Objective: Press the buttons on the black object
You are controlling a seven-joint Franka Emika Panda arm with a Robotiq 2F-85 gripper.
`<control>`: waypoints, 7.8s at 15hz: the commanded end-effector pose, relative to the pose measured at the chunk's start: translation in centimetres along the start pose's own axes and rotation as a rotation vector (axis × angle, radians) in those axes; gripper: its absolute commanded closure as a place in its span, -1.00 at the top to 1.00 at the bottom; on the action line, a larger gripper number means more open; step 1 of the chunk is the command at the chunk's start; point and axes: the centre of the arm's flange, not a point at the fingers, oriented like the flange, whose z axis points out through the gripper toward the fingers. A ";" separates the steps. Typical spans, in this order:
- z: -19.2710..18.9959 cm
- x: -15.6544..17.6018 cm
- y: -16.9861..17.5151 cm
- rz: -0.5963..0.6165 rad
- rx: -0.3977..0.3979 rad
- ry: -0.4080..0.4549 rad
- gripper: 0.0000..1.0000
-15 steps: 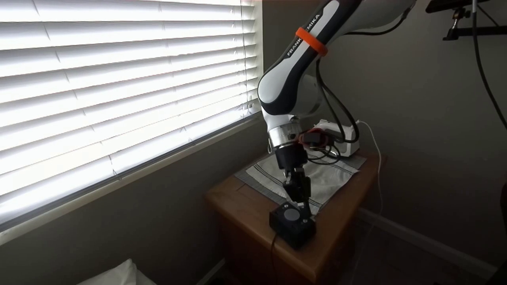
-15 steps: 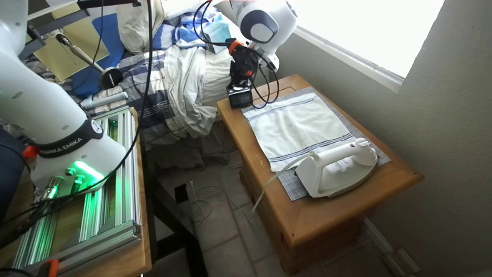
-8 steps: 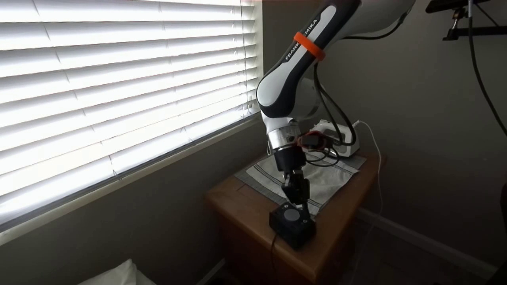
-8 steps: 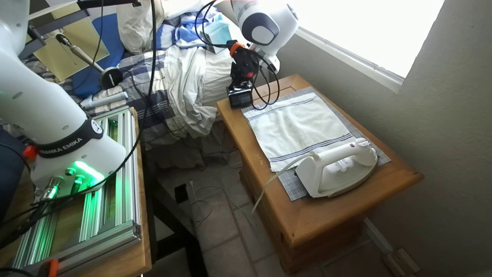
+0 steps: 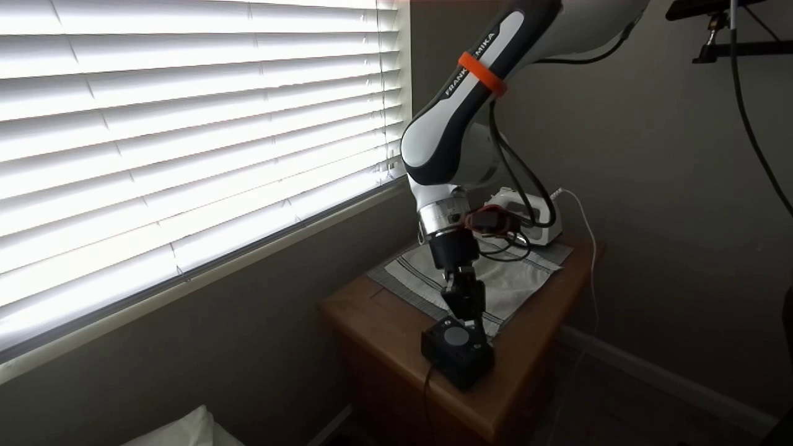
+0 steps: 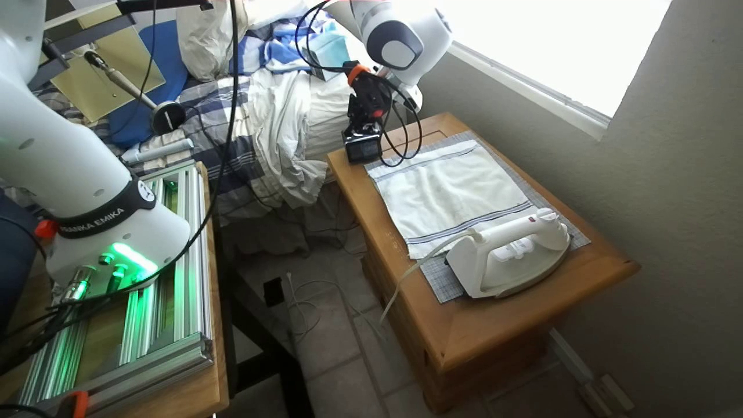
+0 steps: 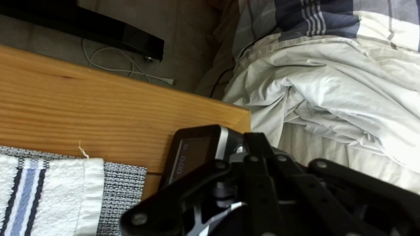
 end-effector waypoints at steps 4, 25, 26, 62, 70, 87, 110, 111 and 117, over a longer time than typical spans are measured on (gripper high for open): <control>-0.5 0.8 0.1 0.007 0.011 -0.046 -1.00; 1.4 2.4 1.7 0.035 0.035 -0.099 -1.00; 1.6 2.3 1.8 0.039 0.035 -0.103 -1.00; -6.8 -0.3 -4.3 0.044 -0.185 0.141 -0.98; -7.0 1.2 -1.5 0.062 -0.153 0.136 -1.00; -5.4 3.4 0.3 -0.016 -0.054 0.065 -1.00; -4.6 5.2 1.2 -0.031 -0.002 -0.011 -1.00; -4.6 5.2 1.1 -0.033 0.000 -0.015 -1.00; -4.6 5.5 1.3 -0.030 0.002 -0.020 -1.00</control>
